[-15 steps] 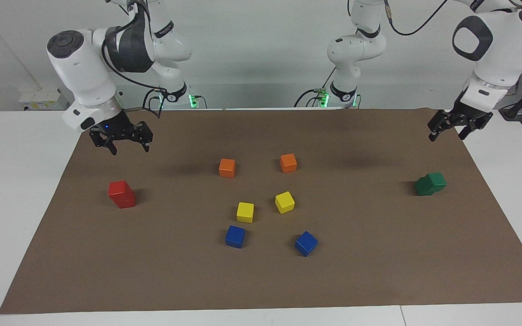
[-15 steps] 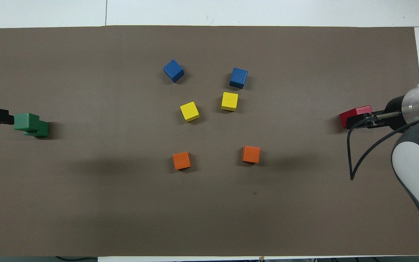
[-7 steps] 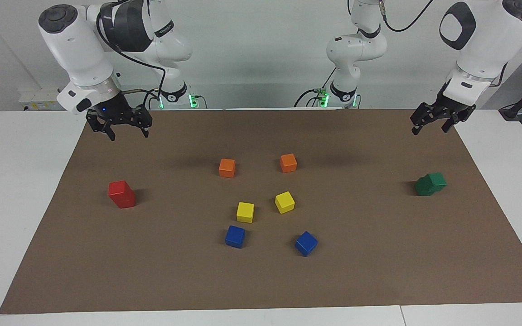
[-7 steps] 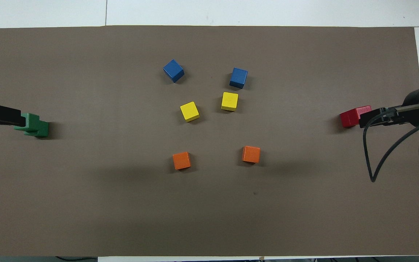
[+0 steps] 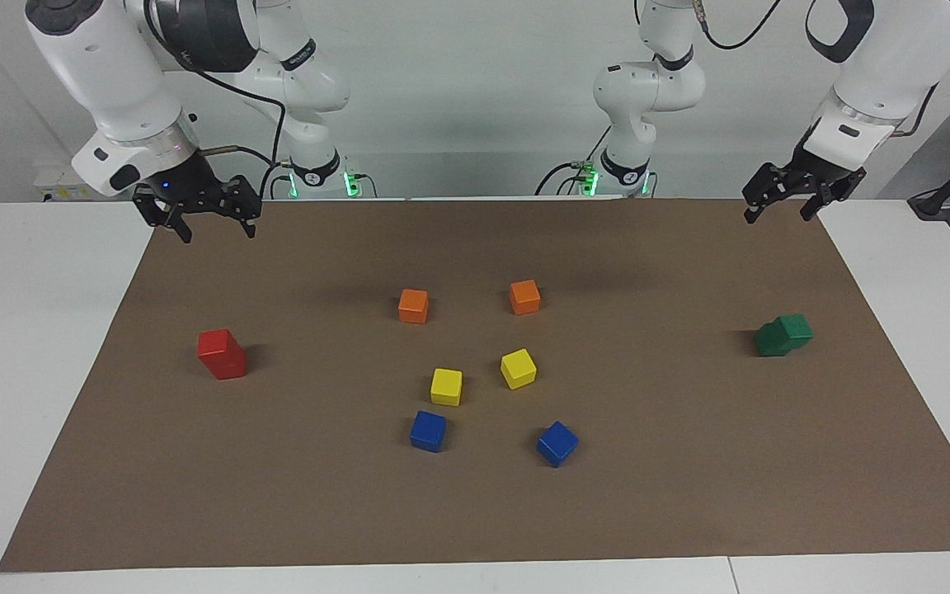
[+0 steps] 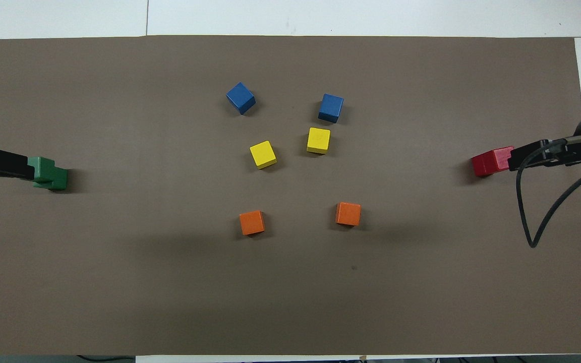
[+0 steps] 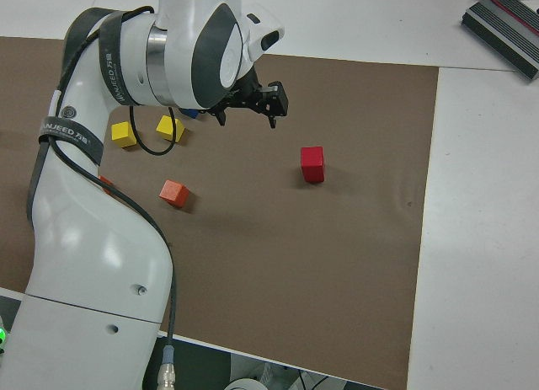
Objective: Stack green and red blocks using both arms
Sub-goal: 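Open both grippers and draw them back from the stacked blocks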
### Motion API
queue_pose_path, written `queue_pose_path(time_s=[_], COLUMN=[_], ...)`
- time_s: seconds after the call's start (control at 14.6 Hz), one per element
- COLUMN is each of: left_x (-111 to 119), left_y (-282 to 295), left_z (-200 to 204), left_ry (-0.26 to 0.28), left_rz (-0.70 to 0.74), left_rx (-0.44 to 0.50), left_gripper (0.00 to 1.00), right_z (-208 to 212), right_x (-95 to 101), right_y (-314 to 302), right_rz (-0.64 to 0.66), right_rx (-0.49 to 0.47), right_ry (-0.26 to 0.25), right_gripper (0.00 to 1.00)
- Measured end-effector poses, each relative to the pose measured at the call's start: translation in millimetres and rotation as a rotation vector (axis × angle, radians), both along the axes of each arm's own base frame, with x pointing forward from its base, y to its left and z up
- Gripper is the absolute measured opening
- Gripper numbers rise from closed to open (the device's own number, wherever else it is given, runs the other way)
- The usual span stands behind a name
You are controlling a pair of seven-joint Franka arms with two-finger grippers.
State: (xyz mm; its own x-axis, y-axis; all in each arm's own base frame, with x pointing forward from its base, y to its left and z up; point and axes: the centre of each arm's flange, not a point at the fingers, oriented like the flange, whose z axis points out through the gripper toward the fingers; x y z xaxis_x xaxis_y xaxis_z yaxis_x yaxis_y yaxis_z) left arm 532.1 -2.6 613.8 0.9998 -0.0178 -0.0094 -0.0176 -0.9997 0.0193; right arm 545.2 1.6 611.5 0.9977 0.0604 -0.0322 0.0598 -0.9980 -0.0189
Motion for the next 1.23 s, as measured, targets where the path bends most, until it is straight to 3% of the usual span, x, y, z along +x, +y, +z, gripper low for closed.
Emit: queue_pose_path(time_s=[1.23], left_x=[6], left_y=[-12], left_z=[6], left_ry=[-0.025], left_rz=[-0.021], left_rx=[0.000], left_gripper=[1.00], right_z=[5], right_x=[7.3], right_y=[7], right_rz=[-0.019], right_rx=[0.000], right_ry=[0.019], right_gripper=[1.00])
